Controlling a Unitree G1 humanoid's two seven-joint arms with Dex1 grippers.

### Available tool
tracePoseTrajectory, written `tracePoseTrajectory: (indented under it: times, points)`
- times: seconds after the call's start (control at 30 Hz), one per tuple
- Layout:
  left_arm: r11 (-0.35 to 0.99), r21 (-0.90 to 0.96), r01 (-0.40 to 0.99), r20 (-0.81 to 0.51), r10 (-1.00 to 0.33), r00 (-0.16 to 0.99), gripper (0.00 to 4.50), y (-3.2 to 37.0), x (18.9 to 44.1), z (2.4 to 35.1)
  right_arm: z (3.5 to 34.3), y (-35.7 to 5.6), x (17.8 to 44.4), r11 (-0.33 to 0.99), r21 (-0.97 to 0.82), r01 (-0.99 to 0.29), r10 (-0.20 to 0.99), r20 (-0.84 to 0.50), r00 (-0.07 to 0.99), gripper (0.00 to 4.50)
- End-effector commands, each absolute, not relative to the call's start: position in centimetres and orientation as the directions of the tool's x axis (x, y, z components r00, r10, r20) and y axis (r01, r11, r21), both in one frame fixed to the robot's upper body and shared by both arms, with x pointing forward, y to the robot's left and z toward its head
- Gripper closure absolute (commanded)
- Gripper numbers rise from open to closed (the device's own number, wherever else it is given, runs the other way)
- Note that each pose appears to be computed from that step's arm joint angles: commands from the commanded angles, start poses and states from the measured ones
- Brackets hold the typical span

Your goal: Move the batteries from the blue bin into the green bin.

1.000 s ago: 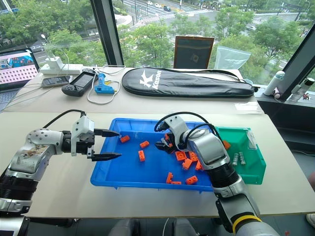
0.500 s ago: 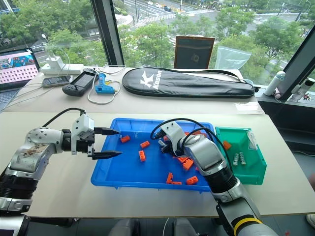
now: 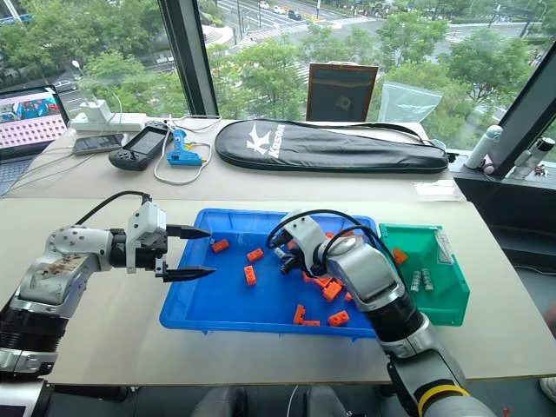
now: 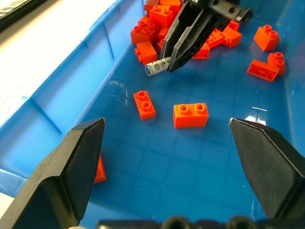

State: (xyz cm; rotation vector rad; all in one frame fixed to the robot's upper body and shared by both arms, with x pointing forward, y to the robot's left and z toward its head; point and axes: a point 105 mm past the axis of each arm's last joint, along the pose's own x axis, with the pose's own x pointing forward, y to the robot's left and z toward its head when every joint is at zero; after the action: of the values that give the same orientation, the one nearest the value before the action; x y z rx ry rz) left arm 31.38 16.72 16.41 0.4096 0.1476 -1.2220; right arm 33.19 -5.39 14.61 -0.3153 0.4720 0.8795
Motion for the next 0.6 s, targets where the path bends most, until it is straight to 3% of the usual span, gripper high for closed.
tracePoseTrajectory:
  times: [0.03,0.2,0.33,0.53,0.6]
  points:
    - [0.281,0.261,0.924,-0.228,-0.912,0.342,0.0,16.3,31.5,19.4,21.6,-9.4,32.3,0.614,-0.086,-0.785,0.719,-0.35,0.6,4.24]
    - [0.268,0.231,0.935,-0.137,-0.943,0.304,0.0,14.8,31.5,21.6,23.9,-18.1,31.4,0.726,-0.21,-0.655,0.566,-0.359,0.742,4.24]
    - [0.218,0.252,0.943,-0.083,-0.966,0.246,0.0,12.9,31.8,23.7,24.0,-26.9,29.4,0.835,-0.271,-0.478,0.31,-0.486,0.817,4.24]
    - [0.192,0.279,0.941,-0.112,-0.967,0.23,0.0,12.3,32.1,23.9,21.2,-28.9,27.6,0.854,-0.244,-0.459,0.244,-0.592,0.768,4.24]
    - [0.202,0.306,0.93,-0.125,-0.96,0.249,0.0,12.3,32.4,23.6,20.1,-29.2,27.2,0.86,-0.233,-0.454,0.233,-0.613,0.755,3.24]
